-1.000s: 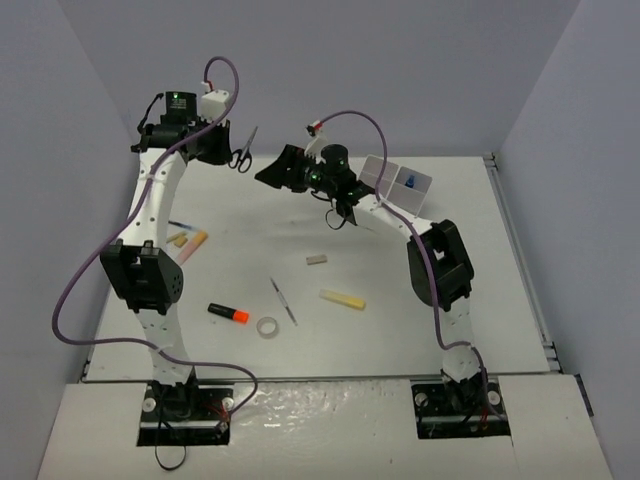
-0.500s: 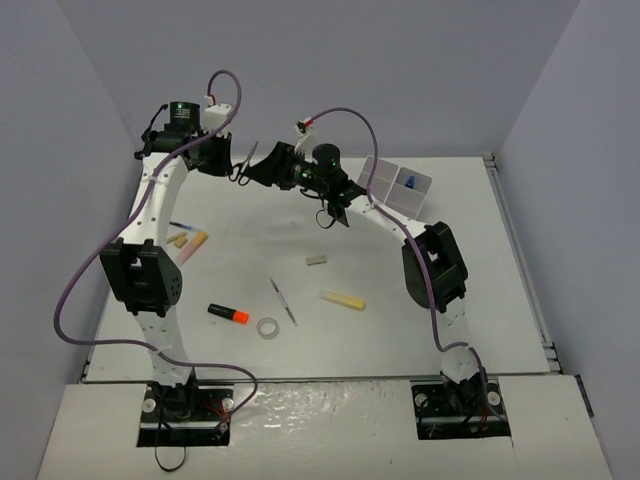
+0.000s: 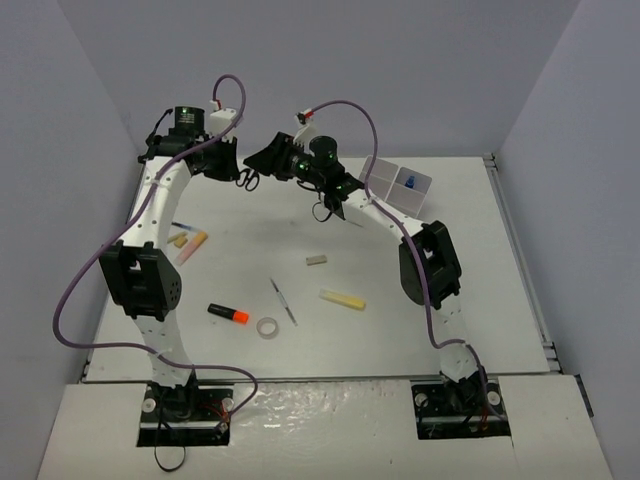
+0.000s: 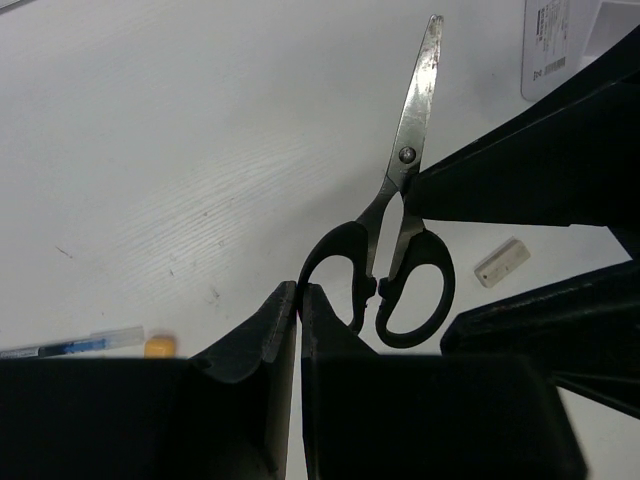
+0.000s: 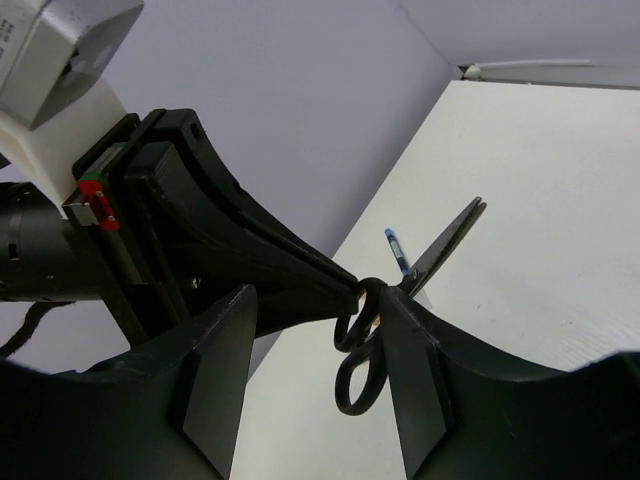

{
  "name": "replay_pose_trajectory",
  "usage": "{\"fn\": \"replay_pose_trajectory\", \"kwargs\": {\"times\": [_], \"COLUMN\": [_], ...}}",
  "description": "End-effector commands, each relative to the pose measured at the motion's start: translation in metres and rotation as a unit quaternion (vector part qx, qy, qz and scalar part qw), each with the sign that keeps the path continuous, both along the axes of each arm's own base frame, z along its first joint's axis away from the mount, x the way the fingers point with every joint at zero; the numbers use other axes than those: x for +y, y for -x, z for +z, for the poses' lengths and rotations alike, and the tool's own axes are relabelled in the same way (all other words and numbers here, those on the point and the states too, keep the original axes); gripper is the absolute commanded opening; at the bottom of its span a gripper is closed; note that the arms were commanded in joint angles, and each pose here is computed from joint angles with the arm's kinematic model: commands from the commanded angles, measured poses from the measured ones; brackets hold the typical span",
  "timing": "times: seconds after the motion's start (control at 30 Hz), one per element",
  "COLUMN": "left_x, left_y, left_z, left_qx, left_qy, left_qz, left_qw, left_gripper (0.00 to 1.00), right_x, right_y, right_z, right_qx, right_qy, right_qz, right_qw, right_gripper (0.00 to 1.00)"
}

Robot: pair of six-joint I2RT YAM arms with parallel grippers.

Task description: Sort the stationery into containers

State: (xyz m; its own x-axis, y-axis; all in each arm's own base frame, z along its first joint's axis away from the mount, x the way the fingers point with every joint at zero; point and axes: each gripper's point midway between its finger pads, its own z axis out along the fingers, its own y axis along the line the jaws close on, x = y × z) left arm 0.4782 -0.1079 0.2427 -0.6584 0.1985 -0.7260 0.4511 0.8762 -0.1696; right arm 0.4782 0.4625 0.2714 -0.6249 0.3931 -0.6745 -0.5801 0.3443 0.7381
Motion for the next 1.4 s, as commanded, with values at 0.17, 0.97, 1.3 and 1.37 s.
{"fn": "replay_pose_trajectory", "kwargs": {"times": [0.17,0.97,1.3,1.37], "left_x": [-0.008,-0.003,-0.012,-0.012], "left_y": [0.001,-0.003,0.000,0.000], "left_z": [0.061,0.050,0.057,0.059], "left_qx": [-0.081,-0.077,-0.088,-0.091], "left_qy": [0.025,0.000,0.006,0.008], "left_qz": [-0.003,-0.001,-0.006,-0.005], "left_qw": [0.996,0.997,0.996,0.996], "left_gripper": [0.00,0.00,0.00,0.00], "right_x": [-0.006,-0.012,0.004,0.003], "right_y": [-0.003,0.000,-0.009,-0.010], "right_z": [0.037,0.040,0.033,0.031], "right_qx": [-0.033,-0.017,-0.003,0.003], "right_qy": [-0.021,-0.026,-0.063,-0.064], "right_qz": [-0.016,-0.022,0.004,0.003], "right_qw": [0.999,0.999,0.998,0.998], "right_gripper": [0.49,0.58,0.51,0.48]}}
